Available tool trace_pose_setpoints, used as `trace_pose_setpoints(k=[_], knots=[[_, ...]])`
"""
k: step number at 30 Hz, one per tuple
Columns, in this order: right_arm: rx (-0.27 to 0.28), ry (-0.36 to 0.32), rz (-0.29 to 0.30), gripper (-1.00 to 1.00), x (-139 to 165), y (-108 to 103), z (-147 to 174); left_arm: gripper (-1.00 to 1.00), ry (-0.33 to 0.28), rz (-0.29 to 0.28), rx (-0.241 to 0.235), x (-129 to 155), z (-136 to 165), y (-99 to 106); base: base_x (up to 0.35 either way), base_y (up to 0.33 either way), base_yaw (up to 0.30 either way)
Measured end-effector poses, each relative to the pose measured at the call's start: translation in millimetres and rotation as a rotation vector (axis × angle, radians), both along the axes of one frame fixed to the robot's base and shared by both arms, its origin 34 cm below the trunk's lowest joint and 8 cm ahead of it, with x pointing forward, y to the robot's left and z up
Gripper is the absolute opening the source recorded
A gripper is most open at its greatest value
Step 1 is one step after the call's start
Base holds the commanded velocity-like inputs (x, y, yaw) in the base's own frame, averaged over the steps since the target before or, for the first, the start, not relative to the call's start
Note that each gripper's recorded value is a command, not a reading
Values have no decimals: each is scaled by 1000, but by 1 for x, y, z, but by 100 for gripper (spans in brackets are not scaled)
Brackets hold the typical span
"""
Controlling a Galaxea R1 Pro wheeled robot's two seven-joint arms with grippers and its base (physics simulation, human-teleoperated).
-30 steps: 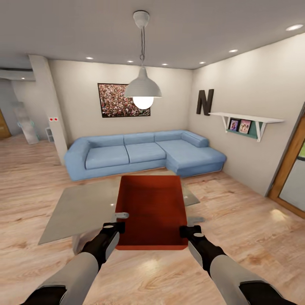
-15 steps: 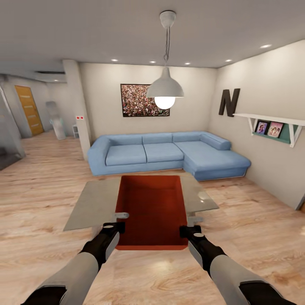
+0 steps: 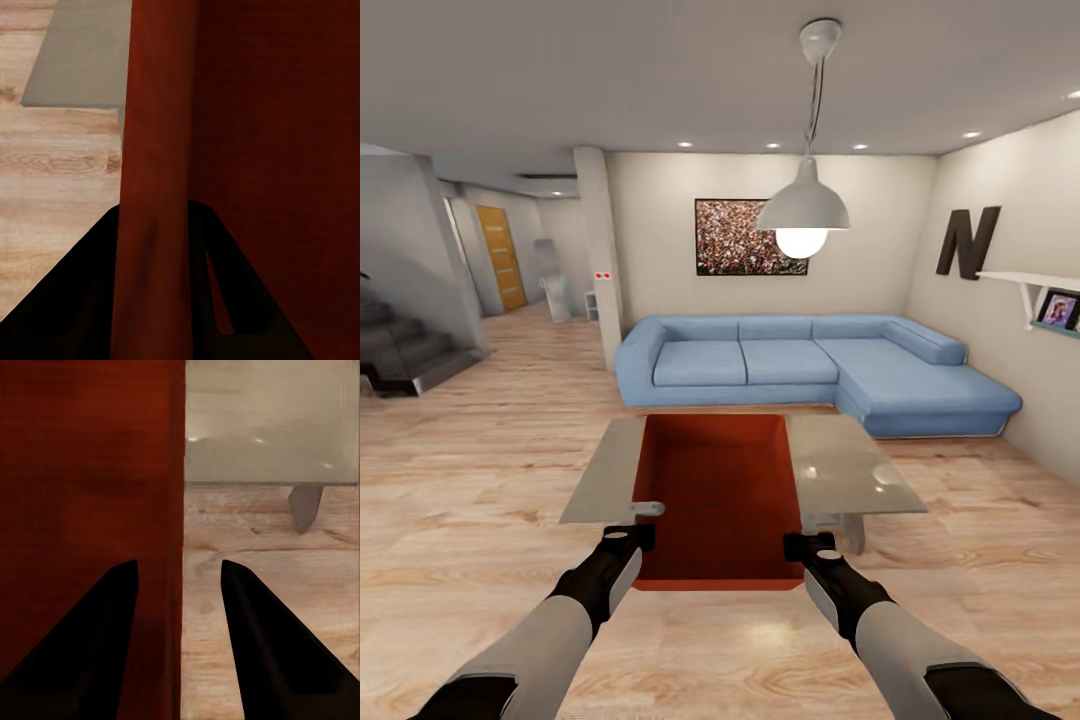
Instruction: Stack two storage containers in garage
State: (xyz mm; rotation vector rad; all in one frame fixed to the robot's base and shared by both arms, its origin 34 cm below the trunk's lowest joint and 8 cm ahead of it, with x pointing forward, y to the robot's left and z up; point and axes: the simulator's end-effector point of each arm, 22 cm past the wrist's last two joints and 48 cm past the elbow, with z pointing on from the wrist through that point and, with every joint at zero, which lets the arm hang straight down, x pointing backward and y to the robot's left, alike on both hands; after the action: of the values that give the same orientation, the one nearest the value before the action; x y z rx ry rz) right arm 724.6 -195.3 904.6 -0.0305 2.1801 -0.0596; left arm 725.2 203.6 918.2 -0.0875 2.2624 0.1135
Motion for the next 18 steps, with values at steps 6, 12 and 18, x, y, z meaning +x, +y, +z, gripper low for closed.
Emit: trace_pose_setpoints(k=[6, 12, 18], knots=[[0, 0, 0, -100, 0, 0, 0, -100, 0, 0, 0, 0, 0, 0, 0, 0, 300], [0, 0, 0, -100, 0, 0, 0, -100, 0, 0, -1, 0, 0, 0, 0, 0, 300], [0, 1, -1, -100, 0, 0, 0, -100, 1, 0, 0, 0, 0, 0, 0, 0, 300]])
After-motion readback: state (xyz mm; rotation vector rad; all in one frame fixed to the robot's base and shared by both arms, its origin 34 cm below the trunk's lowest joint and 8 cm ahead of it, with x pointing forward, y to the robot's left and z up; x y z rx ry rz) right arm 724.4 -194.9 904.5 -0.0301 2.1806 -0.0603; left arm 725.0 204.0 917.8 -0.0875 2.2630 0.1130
